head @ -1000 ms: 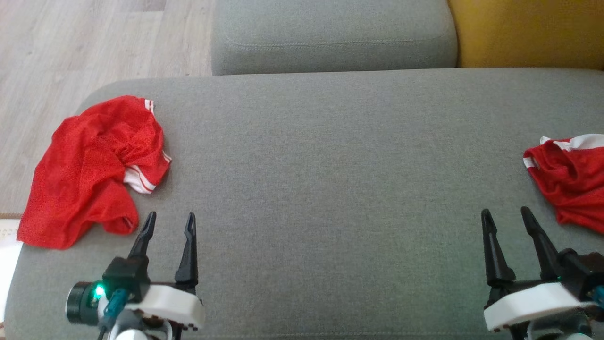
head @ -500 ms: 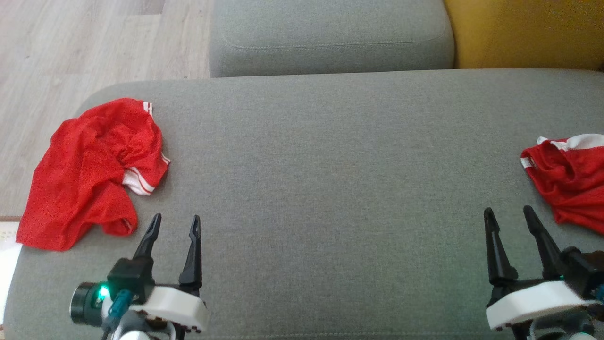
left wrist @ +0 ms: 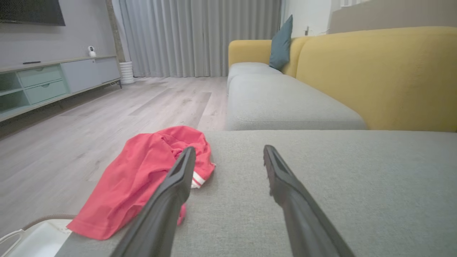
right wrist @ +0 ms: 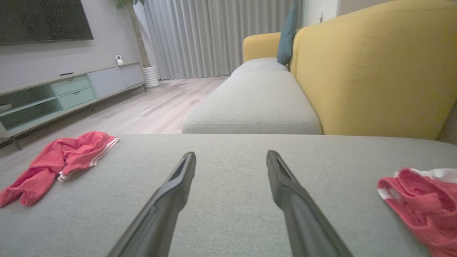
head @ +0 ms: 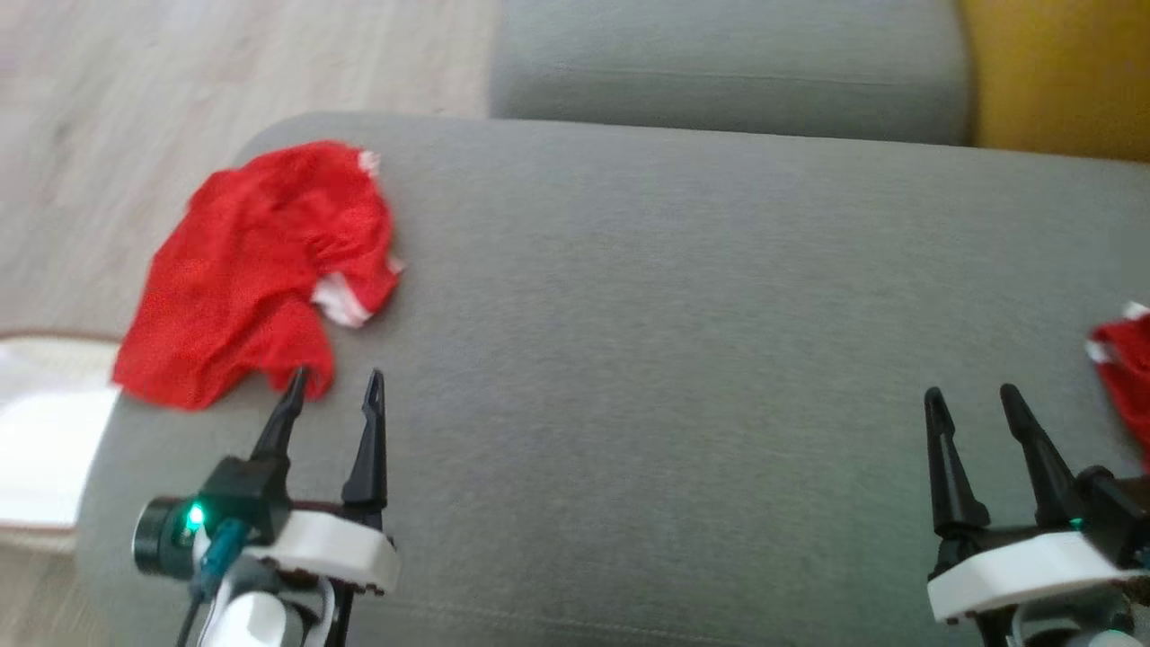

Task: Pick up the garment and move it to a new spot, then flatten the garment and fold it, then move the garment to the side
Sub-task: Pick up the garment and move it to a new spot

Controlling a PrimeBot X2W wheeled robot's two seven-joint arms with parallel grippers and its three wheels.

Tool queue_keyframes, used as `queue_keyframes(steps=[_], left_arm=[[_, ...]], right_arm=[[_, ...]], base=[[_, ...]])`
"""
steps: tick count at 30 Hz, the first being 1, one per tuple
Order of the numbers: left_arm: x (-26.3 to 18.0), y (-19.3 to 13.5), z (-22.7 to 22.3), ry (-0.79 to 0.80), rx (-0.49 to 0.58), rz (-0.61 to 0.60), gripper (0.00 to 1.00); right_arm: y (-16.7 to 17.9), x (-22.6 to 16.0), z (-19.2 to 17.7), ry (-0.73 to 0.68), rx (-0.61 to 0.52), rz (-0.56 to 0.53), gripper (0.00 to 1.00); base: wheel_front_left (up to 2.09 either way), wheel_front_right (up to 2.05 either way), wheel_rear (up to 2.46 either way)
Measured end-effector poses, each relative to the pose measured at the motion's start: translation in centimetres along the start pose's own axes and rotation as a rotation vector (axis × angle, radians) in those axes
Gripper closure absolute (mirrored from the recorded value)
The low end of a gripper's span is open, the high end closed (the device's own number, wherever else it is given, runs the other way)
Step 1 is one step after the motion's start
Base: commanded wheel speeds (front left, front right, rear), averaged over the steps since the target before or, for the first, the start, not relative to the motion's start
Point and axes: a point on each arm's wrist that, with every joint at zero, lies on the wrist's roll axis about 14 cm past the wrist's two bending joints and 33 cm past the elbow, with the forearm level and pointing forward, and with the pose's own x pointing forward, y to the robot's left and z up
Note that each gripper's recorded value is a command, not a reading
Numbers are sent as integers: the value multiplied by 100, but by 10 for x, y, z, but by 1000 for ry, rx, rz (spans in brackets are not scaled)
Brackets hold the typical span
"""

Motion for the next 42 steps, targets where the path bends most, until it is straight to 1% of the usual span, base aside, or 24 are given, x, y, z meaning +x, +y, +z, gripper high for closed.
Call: queue_keyframes(steps=[2, 13, 17, 24, 27, 30, 34, 37, 42], left_arm=[[-1, 5, 2, -8, 0, 17, 0], [-26, 68, 13, -35, 42, 202, 0], [-34, 83, 11, -21, 52, 247, 0], [-26, 92, 5, 4, 60, 273, 0], [-9, 95, 2, 13, 71, 269, 0], [18, 98, -9, 46, 72, 253, 0], [56, 104, -43, 141, 55, 228, 0], [77, 110, -80, 250, 48, 217, 0], [87, 115, -145, 468, 16, 204, 0]], right_arm=[[5, 4, 0, 0, -1, 18, 0], [79, 48, 6, -16, -1, 253, 0], [92, 55, 3, -5, 0, 295, 0], [93, 66, -2, 10, -9, 301, 0], [92, 78, -1, 12, -16, 298, 0], [85, 91, -6, 29, -32, 293, 0], [69, 110, -22, 71, -59, 278, 0], [57, 121, -38, 112, -59, 260, 0], [41, 130, -65, 174, -61, 238, 0]], base=[[0, 0, 0], [0, 0, 0], [0, 0, 0], [0, 0, 0], [0, 0, 0], [0, 0, 0], [0, 0, 0], [0, 0, 0], [0, 0, 0]])
